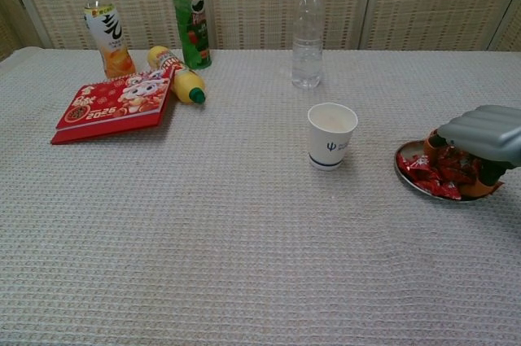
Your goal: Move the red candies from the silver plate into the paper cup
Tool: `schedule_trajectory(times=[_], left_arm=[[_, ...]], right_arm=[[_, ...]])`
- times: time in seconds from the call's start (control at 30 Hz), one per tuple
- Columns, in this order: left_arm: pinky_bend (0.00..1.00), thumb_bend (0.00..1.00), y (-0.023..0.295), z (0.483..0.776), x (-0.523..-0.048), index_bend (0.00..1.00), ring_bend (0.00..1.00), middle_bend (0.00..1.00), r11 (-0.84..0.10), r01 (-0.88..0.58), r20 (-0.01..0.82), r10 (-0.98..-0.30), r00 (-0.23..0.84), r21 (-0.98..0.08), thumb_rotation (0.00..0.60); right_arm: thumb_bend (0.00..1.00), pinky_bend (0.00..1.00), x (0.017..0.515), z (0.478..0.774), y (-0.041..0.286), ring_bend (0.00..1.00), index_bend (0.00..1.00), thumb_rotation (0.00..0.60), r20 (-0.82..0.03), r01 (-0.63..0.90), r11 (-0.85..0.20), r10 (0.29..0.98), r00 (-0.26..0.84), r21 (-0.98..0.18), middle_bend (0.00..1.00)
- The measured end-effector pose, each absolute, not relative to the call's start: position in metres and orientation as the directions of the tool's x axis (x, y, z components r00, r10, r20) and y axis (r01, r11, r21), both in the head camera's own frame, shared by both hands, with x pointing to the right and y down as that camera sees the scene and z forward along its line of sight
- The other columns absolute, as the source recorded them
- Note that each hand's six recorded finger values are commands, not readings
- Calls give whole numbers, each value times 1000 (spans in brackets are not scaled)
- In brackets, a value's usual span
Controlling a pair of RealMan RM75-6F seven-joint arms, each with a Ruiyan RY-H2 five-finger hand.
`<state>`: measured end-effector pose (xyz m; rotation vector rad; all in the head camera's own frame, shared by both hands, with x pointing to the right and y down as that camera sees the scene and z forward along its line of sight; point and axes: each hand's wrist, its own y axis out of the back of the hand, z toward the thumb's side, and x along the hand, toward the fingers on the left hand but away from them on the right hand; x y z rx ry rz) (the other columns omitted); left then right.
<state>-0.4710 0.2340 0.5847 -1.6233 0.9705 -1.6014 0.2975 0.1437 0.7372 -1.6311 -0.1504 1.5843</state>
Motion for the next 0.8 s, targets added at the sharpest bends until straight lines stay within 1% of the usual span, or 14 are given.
schedule_trajectory(times=[0.13, 0.3, 0.5, 0.67, 0.8], left_arm=[[306, 442, 234, 584, -471, 0, 48, 0, -514, -61, 516, -856, -23, -856, 600], [311, 445, 234, 585, -472, 0, 53, 0, -519, -62, 521, -853, -25, -853, 600], [318, 445, 234, 585, -472, 0, 60, 0, -520, -64, 522, -853, -27, -852, 600], [322, 446, 234, 584, -472, 0, 61, 0, -519, -66, 521, -853, -26, -852, 600], [322, 446, 234, 584, -472, 0, 62, 0, -519, -67, 521, -853, -26, -852, 600]], right_arm=[[214, 1000, 296, 738, 144, 769, 519, 600, -764, -464, -627, 615, 197, -625, 477], [214, 1000, 294, 737, 143, 770, 547, 600, -755, -483, -607, 624, 201, -631, 501], [214, 1000, 291, 735, 142, 774, 558, 600, -738, -509, -573, 643, 205, -642, 517], [213, 1000, 290, 734, 141, 777, 561, 600, -733, -515, -566, 649, 203, -644, 522], [237, 1000, 288, 732, 140, 777, 577, 600, -728, -520, -557, 653, 207, -647, 530]])
